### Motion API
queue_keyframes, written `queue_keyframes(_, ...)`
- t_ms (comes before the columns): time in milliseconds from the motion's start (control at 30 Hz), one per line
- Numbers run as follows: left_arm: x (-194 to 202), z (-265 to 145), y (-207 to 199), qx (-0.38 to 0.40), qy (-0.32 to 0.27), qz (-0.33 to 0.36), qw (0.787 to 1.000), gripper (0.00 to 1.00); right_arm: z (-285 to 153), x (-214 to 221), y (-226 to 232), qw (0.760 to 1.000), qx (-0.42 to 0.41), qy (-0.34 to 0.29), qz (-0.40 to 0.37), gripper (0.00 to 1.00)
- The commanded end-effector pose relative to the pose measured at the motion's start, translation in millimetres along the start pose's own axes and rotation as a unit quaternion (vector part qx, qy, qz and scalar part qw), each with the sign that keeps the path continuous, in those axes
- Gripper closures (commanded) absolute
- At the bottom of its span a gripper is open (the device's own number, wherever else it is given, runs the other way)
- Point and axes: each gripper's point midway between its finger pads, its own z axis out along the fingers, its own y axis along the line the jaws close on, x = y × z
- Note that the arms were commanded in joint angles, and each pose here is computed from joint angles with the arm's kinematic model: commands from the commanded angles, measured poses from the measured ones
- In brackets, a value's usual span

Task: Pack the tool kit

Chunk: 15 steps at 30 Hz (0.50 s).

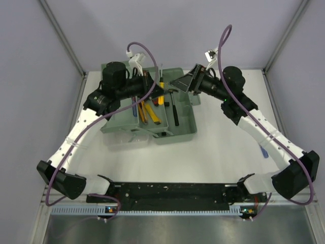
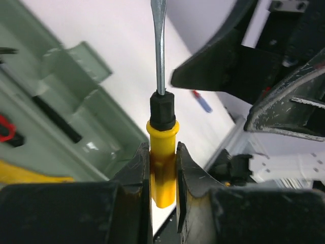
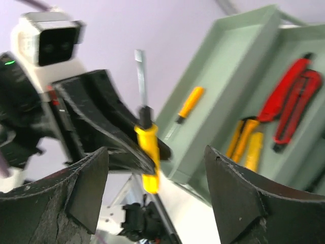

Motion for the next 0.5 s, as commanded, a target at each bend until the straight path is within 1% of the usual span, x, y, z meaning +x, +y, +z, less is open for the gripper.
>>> queue_keyframes(0, -18.7, -28.8, 61.8, -0.202, -0.032, 0.026, 0.979, 1.00, -34.6, -25.6, -62.1, 0.985, 0.165, -0.047, -0.007, 0.26)
queue_keyframes(67, -15.3, -48.0, 93.3, -0.288, -0.023, 0.022, 0.957, 1.00, -61.4, -25.4, -110.0, 0.963, 0.264, -0.052, 0.025, 0.28)
queue_keyframes(133, -12.7, -71.5, 124.5, -0.365, -0.014, 0.017, 0.931, 1.00, -96.4, -18.4, -155.6, 0.930, 0.361, -0.053, 0.047, 0.30)
queue_keyframes(200, -5.2, -90.5, 146.0, -0.416, 0.005, 0.016, 0.909, 1.00, -135.1, -10.3, -195.2, 0.894, 0.440, -0.059, 0.062, 0.31)
queue_keyframes(267, 1.4, -110.1, 166.1, -0.465, 0.021, 0.011, 0.885, 1.00, -171.0, 4.7, -225.9, 0.862, 0.496, -0.062, 0.082, 0.31)
queue_keyframes(300, 4.4, -116.6, 175.3, -0.481, 0.027, 0.006, 0.876, 1.00, -184.8, 9.6, -233.8, 0.853, 0.509, -0.068, 0.092, 0.31)
queue_keyframes(400, 13.9, -127.5, 193.1, -0.504, 0.048, -0.006, 0.862, 0.99, -235.6, 19.1, -262.2, 0.806, 0.571, -0.100, 0.118, 0.31)
queue_keyframes(467, 21.7, -126.9, 201.8, -0.508, 0.062, -0.015, 0.859, 0.98, -259.7, 25.2, -271.7, 0.780, 0.600, -0.118, 0.134, 0.32)
